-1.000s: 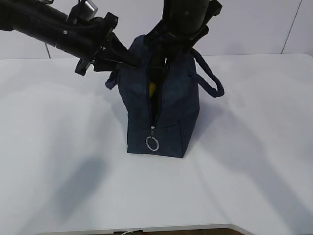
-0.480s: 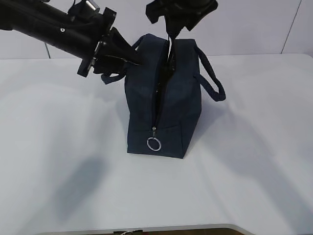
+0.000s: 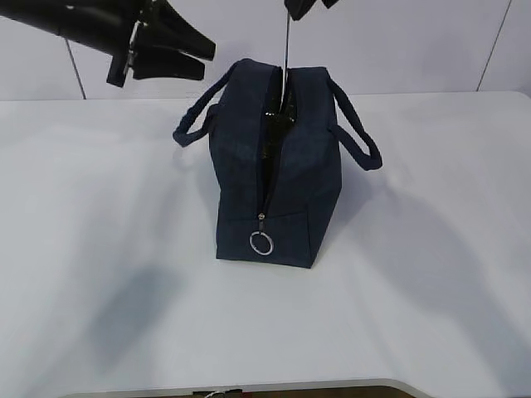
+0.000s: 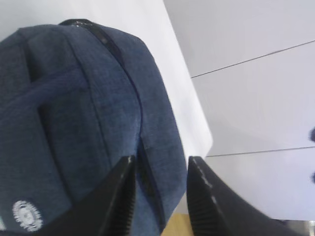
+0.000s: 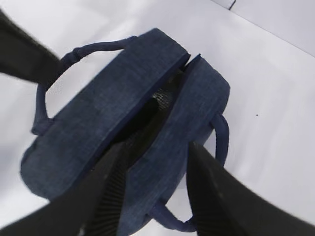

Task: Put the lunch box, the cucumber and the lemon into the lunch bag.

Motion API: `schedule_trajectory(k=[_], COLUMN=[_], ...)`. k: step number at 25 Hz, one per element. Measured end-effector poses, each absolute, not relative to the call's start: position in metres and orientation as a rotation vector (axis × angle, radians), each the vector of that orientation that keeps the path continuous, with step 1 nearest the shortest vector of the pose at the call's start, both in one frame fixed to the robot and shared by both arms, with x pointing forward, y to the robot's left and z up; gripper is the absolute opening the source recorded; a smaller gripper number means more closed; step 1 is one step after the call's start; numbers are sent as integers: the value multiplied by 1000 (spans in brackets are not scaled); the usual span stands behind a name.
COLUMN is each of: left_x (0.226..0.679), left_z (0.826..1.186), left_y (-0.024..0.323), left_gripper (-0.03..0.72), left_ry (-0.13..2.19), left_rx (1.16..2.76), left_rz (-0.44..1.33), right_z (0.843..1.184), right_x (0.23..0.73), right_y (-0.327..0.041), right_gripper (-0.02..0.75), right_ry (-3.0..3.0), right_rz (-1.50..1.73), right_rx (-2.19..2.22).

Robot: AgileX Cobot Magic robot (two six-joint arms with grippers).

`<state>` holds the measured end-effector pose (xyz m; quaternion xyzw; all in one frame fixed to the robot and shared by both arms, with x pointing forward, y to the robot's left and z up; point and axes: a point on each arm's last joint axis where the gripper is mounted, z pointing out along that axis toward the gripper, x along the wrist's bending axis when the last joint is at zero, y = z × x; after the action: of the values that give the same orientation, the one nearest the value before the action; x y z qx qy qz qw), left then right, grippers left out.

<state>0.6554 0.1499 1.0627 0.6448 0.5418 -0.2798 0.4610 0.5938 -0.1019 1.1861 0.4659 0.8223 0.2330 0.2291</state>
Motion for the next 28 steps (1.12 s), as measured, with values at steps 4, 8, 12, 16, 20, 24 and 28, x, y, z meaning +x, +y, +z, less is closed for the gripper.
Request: schedule_trajectory(k=[4,8,12,16,20,24,28], left_x=[660,662,652,634,614,593,573], left_z=[1083,1091,1099,1125,1156,1179,1184], left_y=[152,155,168,186,199,205,209], left_gripper=[253,253,253,252,252,251,251], left_ry=[1274,1289,1369,1430,1444,1422,1428], left_rx=[1589,1662,1827,1950,1986,1979,1981], left_rz=[-634,-553,-382,-159,16,91,94], right_z=[1199,1211,1226,1231,1221,1218,1211], right_x=[584,575,564,553,539,516,492], right_y=[-104,-109,-115,-121,-130,-142,-155], right_gripper=[336,336,335,335,335,335,335], right_ry=[2263,2249,2232,2235,2277,2238,2154], right_rz=[706,744,776,775,727,805,938], right_rx=[1285,1268,1233,1215,1226,1186,1122])
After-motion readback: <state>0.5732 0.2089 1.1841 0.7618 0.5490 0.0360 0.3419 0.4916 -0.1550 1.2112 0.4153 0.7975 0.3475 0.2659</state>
